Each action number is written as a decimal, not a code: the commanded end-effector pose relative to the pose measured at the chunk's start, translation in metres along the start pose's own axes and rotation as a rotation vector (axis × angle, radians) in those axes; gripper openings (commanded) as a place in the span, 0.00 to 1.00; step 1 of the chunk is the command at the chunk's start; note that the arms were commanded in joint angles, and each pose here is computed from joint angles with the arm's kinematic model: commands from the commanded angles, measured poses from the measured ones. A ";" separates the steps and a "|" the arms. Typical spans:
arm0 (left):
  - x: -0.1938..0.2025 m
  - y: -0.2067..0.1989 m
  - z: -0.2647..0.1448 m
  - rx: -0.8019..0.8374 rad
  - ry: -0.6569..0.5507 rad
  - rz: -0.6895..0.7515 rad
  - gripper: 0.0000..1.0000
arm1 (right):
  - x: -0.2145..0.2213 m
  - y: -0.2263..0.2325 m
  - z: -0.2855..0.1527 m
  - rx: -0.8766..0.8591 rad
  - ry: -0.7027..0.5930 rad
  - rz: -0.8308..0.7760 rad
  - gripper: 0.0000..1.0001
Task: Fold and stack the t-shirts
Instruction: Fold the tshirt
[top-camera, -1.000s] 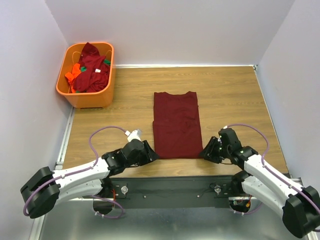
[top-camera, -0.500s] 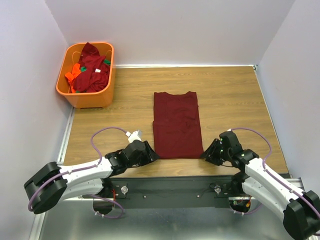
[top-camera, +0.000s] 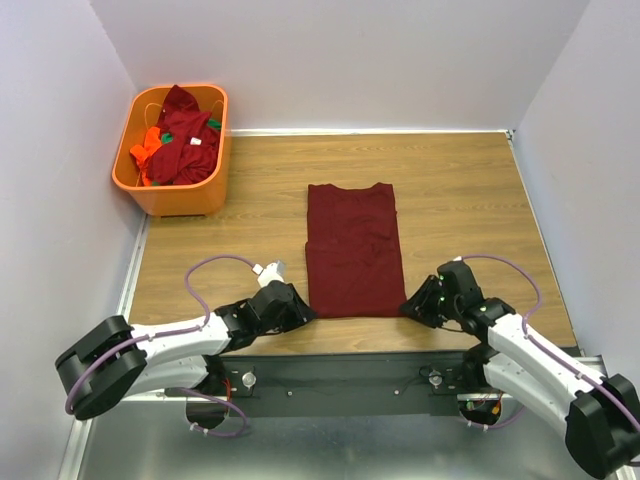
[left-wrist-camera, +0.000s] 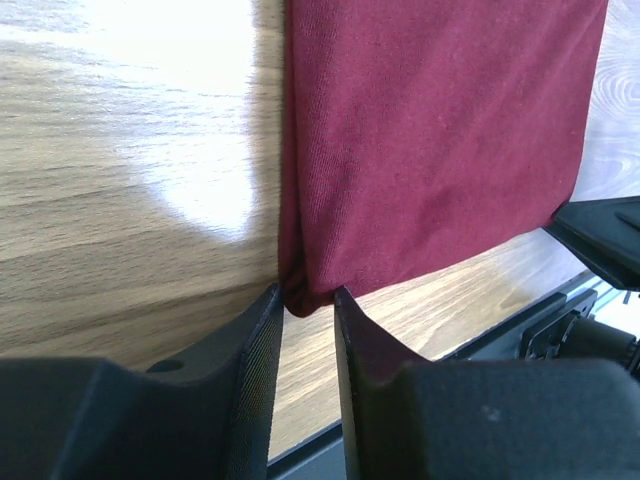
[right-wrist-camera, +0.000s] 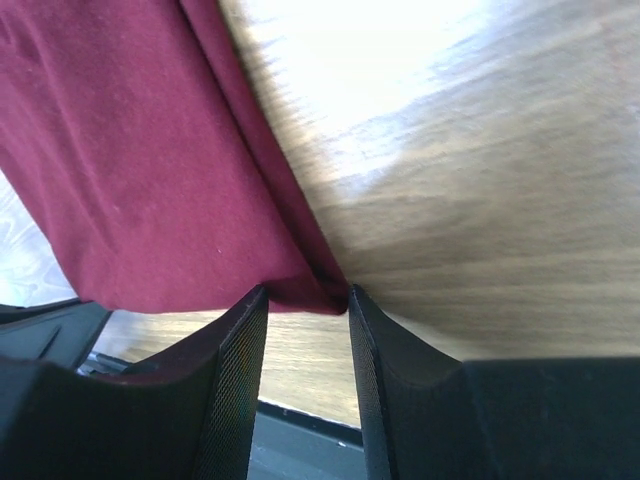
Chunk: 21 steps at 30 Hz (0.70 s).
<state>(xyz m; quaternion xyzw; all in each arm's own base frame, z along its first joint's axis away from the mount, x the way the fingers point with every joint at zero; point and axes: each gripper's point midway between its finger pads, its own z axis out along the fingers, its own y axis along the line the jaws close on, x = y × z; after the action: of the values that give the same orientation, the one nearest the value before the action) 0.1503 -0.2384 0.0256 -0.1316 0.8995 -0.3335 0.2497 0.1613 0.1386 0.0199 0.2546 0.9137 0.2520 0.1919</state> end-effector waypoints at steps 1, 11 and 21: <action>0.000 0.008 0.004 -0.019 -0.023 0.001 0.33 | 0.008 -0.015 0.009 0.034 0.028 0.007 0.45; 0.000 0.006 0.007 -0.009 -0.022 0.013 0.00 | 0.012 -0.018 0.010 0.033 0.044 -0.004 0.20; -0.016 -0.020 -0.011 0.035 -0.051 0.071 0.00 | 0.011 -0.008 -0.010 -0.009 0.043 -0.084 0.01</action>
<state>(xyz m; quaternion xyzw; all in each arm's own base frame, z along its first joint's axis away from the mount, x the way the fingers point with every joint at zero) 0.1529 -0.2410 0.0315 -0.1143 0.8977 -0.3366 0.2602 0.1573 0.1424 0.0173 0.2291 0.9167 0.2656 0.1913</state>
